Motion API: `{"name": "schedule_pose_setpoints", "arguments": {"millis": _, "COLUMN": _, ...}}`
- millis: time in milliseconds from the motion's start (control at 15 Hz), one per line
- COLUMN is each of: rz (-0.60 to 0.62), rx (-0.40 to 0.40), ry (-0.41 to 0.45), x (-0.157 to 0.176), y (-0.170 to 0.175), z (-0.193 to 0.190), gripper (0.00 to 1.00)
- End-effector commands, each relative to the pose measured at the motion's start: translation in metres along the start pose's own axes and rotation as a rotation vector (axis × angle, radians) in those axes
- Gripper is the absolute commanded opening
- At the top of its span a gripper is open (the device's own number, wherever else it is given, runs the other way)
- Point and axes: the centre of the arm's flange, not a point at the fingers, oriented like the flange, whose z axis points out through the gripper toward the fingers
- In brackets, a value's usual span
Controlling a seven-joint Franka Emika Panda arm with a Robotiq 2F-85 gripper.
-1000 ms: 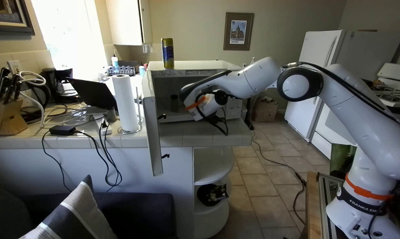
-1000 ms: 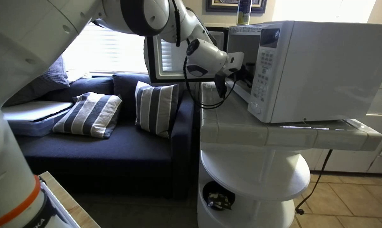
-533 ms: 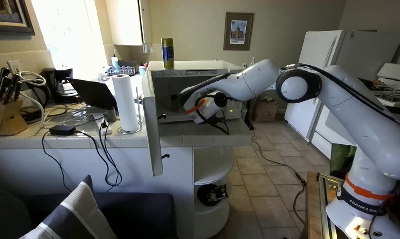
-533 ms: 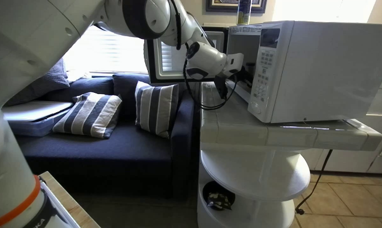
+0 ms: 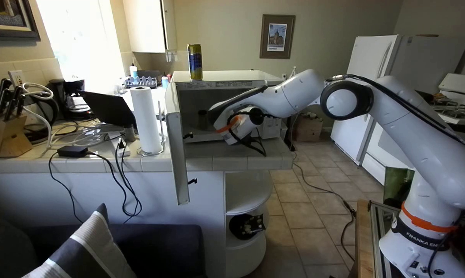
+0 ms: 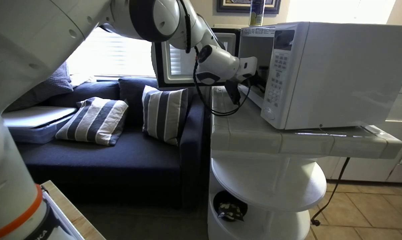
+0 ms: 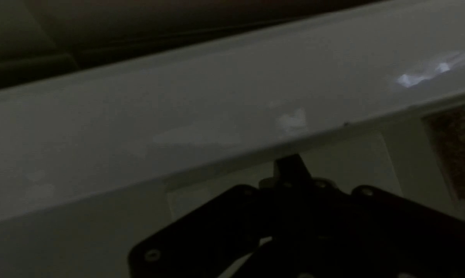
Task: Rotate the microwave plate
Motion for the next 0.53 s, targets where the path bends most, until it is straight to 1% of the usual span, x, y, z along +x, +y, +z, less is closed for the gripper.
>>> {"name": "schedule_pose_setpoints", "arguments": {"millis": 0, "rz": -0.014, "rx": 0.022, "ry": -0.042, "x": -0.008, "y": 0.005, "z": 0.002, "gripper": 0.0}}
{"name": "schedule_pose_setpoints", "arguments": {"millis": 133, "rz": -0.016, "rx": 0.024, "ry": -0.055, "x": -0.009, "y": 0.005, "z": 0.0, "gripper": 0.0}}
{"name": "schedule_pose_setpoints", "arguments": {"millis": 467, "rz": -0.02, "rx": 0.04, "ry": -0.136, "x": -0.014, "y": -0.002, "z": -0.012, "gripper": 0.0}}
